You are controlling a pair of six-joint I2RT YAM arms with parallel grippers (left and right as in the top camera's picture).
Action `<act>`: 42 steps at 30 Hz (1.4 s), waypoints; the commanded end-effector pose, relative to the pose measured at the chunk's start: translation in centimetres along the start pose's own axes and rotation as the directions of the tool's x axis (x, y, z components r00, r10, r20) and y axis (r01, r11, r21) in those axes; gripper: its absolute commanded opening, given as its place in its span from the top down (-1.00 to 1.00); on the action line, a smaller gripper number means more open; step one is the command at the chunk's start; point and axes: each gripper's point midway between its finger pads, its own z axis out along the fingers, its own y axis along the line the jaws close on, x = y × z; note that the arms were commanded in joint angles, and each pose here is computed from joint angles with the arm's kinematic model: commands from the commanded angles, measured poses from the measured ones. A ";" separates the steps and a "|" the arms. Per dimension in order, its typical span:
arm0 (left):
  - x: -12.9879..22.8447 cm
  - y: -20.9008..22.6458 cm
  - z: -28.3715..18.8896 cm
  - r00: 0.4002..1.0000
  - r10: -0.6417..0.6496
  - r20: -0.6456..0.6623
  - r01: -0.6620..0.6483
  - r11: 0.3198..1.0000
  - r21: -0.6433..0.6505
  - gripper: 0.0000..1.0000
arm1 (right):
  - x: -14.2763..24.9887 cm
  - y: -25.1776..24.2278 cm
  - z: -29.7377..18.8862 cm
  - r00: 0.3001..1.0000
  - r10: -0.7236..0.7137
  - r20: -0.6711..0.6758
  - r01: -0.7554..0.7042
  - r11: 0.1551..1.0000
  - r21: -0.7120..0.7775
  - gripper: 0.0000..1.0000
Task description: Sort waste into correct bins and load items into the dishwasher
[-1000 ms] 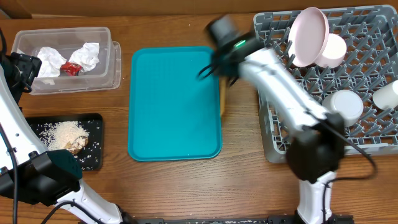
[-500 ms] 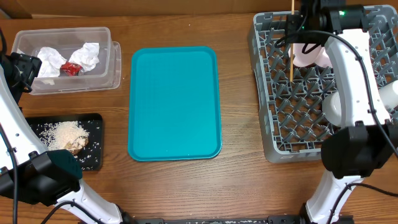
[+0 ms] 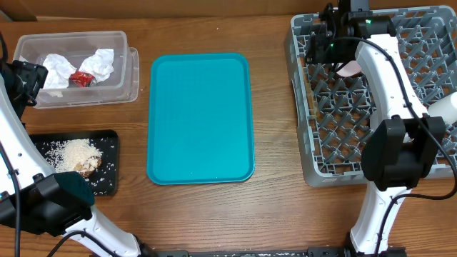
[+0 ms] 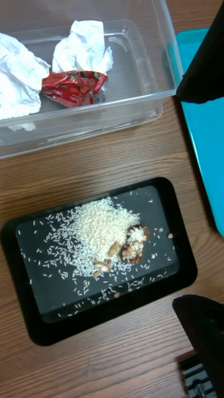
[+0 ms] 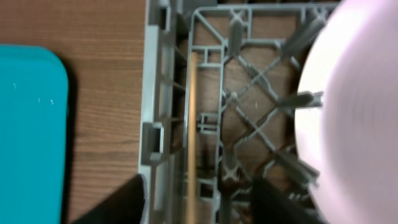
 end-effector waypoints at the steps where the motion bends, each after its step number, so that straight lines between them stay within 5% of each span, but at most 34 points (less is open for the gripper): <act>1: 0.2 -0.3 0.4 1.000 -0.006 -0.007 0.006 1.000 -0.005 -1.00 | -0.4 0.2 -1.2 0.998 0.056 0.015 -0.056 0.998 0.003 -0.22; 12: 0.2 -0.3 0.4 1.000 -0.006 -0.007 0.006 1.000 -0.005 -0.99 | 0.4 1.9 -13.1 0.972 0.213 0.104 -0.212 0.977 -0.021 -0.22; 22: 0.2 -0.3 0.4 1.000 -0.006 -0.007 0.006 1.000 -0.005 -0.99 | 9.0 4.2 -23.2 0.965 0.261 0.031 -0.261 0.965 -0.005 -0.20; 36: 0.2 -0.3 0.4 1.000 -0.006 -0.007 0.006 1.000 -0.005 -1.00 | 20.2 6.0 -25.4 0.944 0.295 0.150 -0.282 0.954 -0.103 -0.24; 37: 0.2 -0.3 0.4 1.000 -0.006 -0.007 0.006 1.000 -0.005 -0.99 | 20.8 5.9 -25.0 0.939 0.304 0.162 -0.289 0.951 -0.110 -0.28; 38: 0.2 -0.3 0.4 1.000 -0.006 -0.007 0.006 1.000 -0.005 -1.00 | 21.4 5.8 -24.7 0.937 0.305 0.172 -0.288 0.951 -0.116 -1.00; 42: 0.2 -0.3 0.4 1.000 -0.006 -0.007 0.006 1.000 -0.005 -1.00 | 23.6 5.6 -23.6 0.937 0.305 0.173 -0.287 0.950 -0.121 -1.00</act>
